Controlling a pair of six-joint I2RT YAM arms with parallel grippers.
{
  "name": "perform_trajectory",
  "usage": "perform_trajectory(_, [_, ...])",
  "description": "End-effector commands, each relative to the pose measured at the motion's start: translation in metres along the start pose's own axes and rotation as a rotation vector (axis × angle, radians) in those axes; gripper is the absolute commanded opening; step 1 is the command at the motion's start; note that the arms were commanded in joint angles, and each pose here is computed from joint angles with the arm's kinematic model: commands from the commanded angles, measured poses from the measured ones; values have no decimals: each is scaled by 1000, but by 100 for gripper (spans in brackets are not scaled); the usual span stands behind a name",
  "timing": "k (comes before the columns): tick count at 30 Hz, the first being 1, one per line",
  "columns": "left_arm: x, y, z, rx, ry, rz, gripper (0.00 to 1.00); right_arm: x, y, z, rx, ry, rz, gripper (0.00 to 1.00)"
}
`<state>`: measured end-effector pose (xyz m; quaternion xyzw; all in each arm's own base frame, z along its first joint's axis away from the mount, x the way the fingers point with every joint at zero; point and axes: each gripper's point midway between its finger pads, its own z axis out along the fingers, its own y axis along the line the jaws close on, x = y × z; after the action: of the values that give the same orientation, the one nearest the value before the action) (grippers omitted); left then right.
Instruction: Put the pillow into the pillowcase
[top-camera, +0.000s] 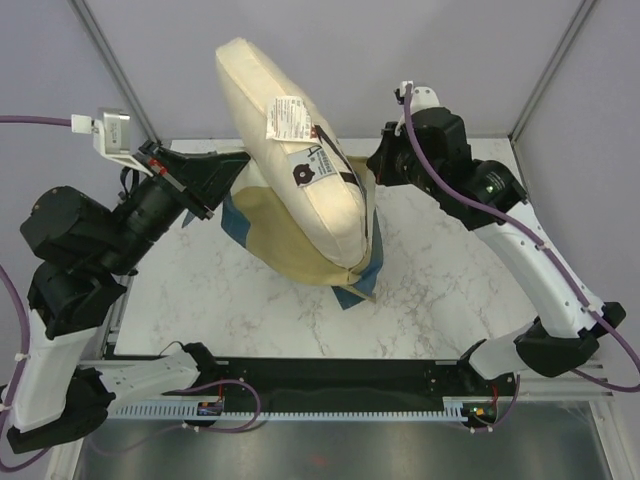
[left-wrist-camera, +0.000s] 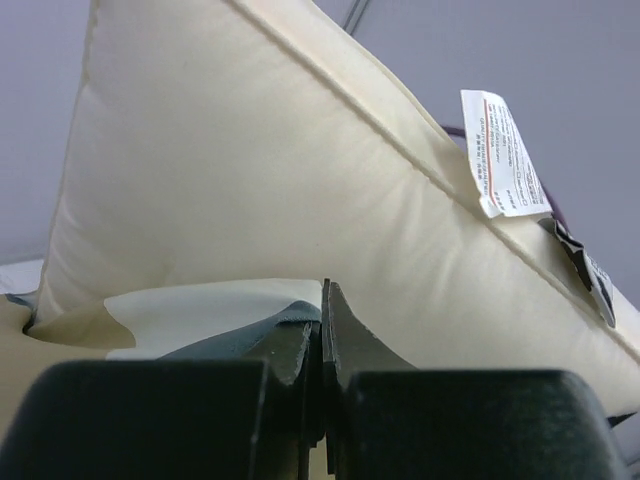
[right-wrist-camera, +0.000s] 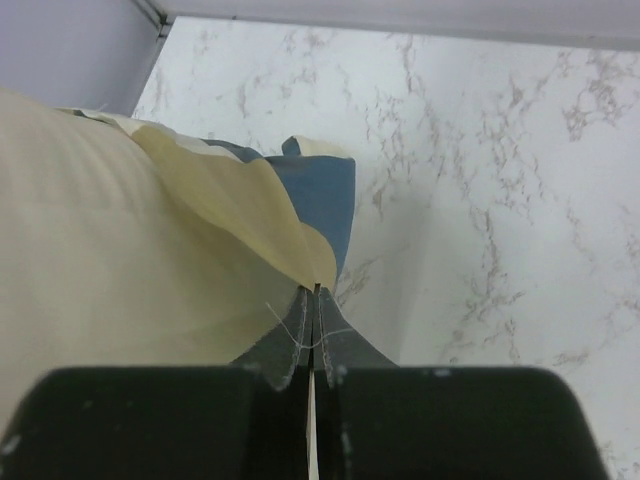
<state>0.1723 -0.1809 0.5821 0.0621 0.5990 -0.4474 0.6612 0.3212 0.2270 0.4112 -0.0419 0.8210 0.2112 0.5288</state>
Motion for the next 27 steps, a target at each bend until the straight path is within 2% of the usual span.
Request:
perform_trajectory(1, [-6, -4, -1, 38, -61, -4, 2, -46, 23, -17, -92, -118, 57, 0])
perform_trajectory(3, [2, -5, -2, 61, -54, -9, 2, -66, 33, -27, -121, -144, 63, 0])
perform_trajectory(4, [11, -3, -3, 69, -43, -13, 2, -97, 41, -51, -162, -227, 82, 0])
perform_trajectory(9, [41, 4, -2, 90, -8, -27, 2, -126, 52, -83, -234, -319, 127, 0])
perform_trajectory(11, [35, 0, 1, 97, -13, -19, 2, -101, 48, -61, -216, -251, 123, 0])
perform_trajectory(12, [14, -11, -4, 126, -50, -21, 2, -97, 46, -61, -214, -256, 128, 0])
perform_trajectory(13, [5, -17, -4, 138, -60, -20, 2, -67, 37, -37, -170, -183, 116, 0])
perform_trajectory(14, [4, -19, 3, 136, -39, -14, 2, -55, 32, -28, -148, -162, 117, 0])
perform_trajectory(15, [-28, -35, -5, 172, -99, -13, 2, -52, 29, -26, -145, -169, 119, 0])
perform_trajectory(16, [-38, -44, -7, 201, -108, -8, 2, -27, 23, -10, -119, -114, 114, 0])
perform_trajectory(17, [-39, -47, -2, 204, -95, 7, 2, -23, 23, -6, -122, -115, 118, 0])
perform_trajectory(18, [-66, -59, -14, 235, -151, 12, 2, -15, 21, -1, -117, -99, 116, 0])
perform_trajectory(21, [-85, -65, -23, 241, -189, 29, 2, -5, 22, 9, -120, -69, 115, 0])
perform_trajectory(24, [-70, -48, -25, 181, -169, 43, 2, -37, 33, -12, -159, -139, 127, 0])
perform_trajectory(25, [-62, -40, -25, 157, -158, 47, 2, -65, 38, -31, -183, -207, 142, 0])
perform_trajectory(26, [-32, -22, -13, 103, -97, 52, 2, -75, 37, -39, -173, -231, 143, 0])
perform_trajectory(27, [-34, -21, -25, 111, -126, 46, 2, -103, 41, -63, -200, -304, 155, 0])
